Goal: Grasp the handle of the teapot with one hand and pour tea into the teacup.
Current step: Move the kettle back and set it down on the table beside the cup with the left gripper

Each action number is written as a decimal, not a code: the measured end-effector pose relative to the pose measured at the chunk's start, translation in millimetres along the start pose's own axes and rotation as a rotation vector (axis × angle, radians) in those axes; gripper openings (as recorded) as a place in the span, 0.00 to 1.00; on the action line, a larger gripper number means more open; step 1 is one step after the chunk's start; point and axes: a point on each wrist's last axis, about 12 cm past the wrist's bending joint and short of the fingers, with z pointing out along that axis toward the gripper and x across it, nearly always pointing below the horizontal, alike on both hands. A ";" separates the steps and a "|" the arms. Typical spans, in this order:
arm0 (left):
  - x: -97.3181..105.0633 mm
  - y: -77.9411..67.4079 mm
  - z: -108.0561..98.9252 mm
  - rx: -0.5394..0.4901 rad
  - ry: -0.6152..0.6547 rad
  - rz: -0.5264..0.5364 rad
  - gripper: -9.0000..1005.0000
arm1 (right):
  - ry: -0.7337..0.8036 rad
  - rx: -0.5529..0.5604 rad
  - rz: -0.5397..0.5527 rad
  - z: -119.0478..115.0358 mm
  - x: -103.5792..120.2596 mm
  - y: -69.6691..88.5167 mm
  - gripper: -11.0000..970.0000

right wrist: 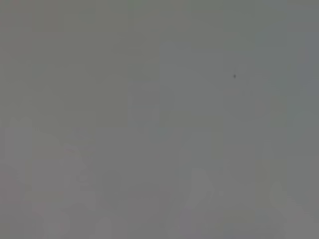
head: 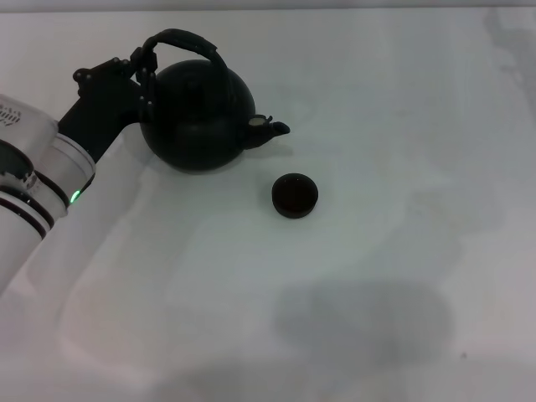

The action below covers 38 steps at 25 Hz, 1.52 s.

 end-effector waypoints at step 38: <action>4.9 -2.2 -37.0 -0.039 -0.106 -0.052 0.70 | 0.000 0.002 0.000 -0.8 0.5 -1.6 0.87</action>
